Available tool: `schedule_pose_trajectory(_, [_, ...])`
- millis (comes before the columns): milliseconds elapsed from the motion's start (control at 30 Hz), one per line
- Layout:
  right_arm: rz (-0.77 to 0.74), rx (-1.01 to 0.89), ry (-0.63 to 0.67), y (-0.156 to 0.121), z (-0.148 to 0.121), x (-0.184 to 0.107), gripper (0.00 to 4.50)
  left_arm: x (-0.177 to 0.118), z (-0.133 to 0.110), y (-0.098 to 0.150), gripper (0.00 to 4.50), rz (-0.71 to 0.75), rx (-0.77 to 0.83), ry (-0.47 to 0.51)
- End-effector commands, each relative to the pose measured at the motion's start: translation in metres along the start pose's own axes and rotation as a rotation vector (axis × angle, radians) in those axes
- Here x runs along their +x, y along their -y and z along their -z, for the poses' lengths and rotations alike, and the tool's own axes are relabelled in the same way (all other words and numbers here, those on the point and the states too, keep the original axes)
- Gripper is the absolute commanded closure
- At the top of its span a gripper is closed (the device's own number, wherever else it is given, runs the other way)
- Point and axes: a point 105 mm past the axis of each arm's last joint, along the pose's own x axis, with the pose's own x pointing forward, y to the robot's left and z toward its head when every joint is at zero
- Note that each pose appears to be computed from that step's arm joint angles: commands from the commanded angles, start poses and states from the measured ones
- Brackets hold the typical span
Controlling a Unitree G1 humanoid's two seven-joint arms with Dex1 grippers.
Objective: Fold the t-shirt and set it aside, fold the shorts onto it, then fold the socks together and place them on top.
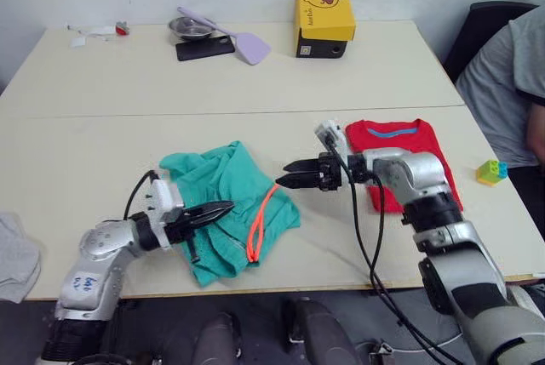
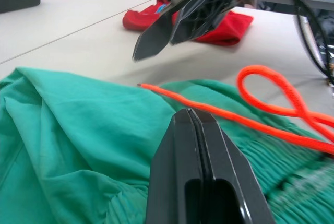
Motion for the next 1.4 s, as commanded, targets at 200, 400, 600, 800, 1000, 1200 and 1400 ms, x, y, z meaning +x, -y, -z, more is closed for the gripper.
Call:
schedule_pose_trajectory(200, [-0.058,0.057,-0.199,-0.001,0.013,0.041,0.08,-0.034,-0.001,0.016,4.5,0.022,-0.051,-0.028])
schedule_pose_trajectory(400, [-0.171,0.06,-0.261,-0.022,0.009,0.068,0.0,-0.047,0.0,0.018,2.99,-0.041,-0.071,-0.033])
schedule_pose_trajectory(600, [-0.163,0.028,-0.336,-0.024,0.023,0.088,0.0,-0.053,0.001,0.022,1.06,-0.05,-0.038,-0.036])
schedule_pose_trajectory(800, [-0.143,0.031,-0.289,-0.021,0.02,0.09,1.59,-0.072,-0.005,0.019,0.0,-0.082,0.014,-0.037])
schedule_pose_trajectory(1000, [-0.143,0.074,-0.216,-0.017,0.012,0.072,3.73,-0.078,-0.011,0.01,0.0,-0.127,0.036,-0.02])
schedule_pose_trajectory(1200, [-0.087,0.106,-0.101,-0.013,-0.009,0.025,4.46,-0.07,-0.02,0.007,0.0,-0.132,0.042,0.024])
schedule_pose_trajectory(1400, [0.014,0.101,-0.031,-0.023,-0.023,-0.034,4.46,-0.059,-0.02,0.009,0.0,-0.104,0.028,0.049])
